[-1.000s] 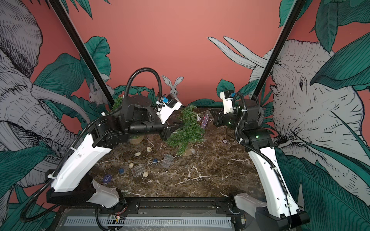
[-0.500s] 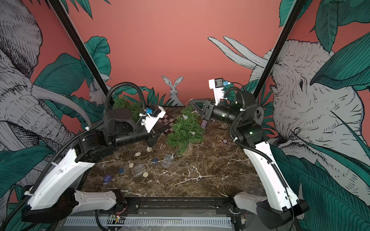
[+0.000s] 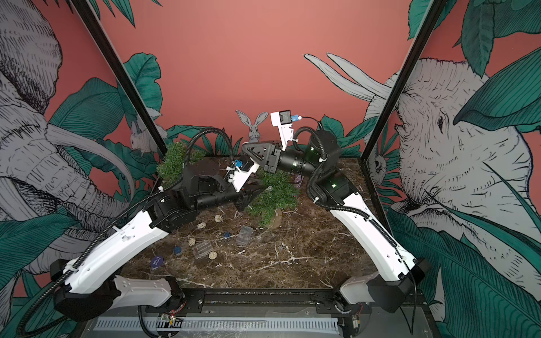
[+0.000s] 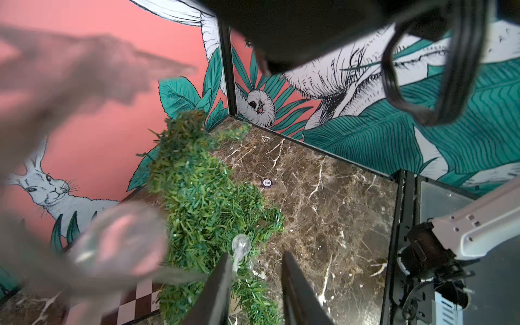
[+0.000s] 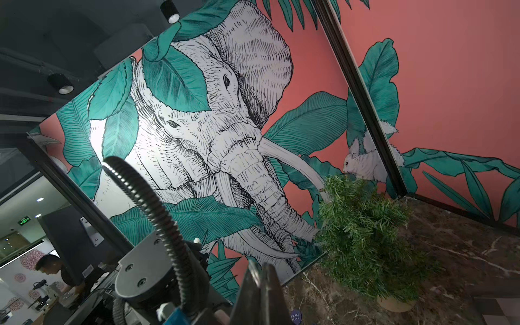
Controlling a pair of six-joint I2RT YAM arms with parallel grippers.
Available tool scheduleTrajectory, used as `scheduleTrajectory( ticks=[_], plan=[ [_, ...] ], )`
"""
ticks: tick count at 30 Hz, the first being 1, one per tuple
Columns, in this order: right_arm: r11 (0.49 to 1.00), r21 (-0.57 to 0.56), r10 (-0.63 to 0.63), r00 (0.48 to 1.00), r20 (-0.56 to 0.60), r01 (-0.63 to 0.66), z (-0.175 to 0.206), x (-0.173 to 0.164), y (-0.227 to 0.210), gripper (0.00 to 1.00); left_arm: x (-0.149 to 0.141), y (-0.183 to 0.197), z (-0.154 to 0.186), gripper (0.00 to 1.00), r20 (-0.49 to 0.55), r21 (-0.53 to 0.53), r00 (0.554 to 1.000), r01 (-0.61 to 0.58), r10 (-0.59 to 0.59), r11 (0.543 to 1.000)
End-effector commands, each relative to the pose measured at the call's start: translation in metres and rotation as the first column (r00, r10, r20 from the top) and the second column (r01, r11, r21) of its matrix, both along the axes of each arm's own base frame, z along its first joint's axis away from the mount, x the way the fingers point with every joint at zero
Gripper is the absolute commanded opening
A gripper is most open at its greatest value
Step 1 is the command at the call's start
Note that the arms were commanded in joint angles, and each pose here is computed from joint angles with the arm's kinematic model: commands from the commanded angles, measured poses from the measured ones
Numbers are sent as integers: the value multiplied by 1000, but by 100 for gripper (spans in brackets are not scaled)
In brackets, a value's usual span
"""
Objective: Wrap string light around the christmas tree
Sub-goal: Wrap the light string around the Christmas tree.
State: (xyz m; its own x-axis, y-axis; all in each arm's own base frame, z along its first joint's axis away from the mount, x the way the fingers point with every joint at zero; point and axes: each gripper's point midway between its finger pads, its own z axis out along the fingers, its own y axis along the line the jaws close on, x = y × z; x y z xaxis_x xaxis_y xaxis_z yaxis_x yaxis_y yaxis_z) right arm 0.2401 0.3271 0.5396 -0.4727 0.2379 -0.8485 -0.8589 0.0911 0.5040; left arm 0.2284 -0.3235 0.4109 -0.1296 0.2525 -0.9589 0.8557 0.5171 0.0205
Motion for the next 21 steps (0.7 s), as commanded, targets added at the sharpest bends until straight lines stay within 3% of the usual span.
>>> scheduleTrajectory(
  ticks=[1,4,8,11,14,21],
  plan=[
    [996,48,72,997,35,-73,20,-21,2,0,9,15,35,10,52,-127,997,-47,54,991],
    [996,44,71,997,32,-72,19,-19,3,0,10,24,34,13,47,-115,996,-75,81,991],
    [1000,2,24,999,40,-24,13,-13,2,0,1,40,23,26,14,-60,996,-91,92,994],
    [1000,-10,25,1000,14,-25,4,-5,9,0,3,54,8,38,-19,-34,990,-142,142,989],
    [998,-3,60,998,-11,-60,-1,-4,21,0,12,57,11,52,-5,-72,985,-170,170,983],
    [996,3,94,995,-23,-94,-3,-9,33,0,14,17,40,55,28,-202,999,-18,25,979]
  ],
)
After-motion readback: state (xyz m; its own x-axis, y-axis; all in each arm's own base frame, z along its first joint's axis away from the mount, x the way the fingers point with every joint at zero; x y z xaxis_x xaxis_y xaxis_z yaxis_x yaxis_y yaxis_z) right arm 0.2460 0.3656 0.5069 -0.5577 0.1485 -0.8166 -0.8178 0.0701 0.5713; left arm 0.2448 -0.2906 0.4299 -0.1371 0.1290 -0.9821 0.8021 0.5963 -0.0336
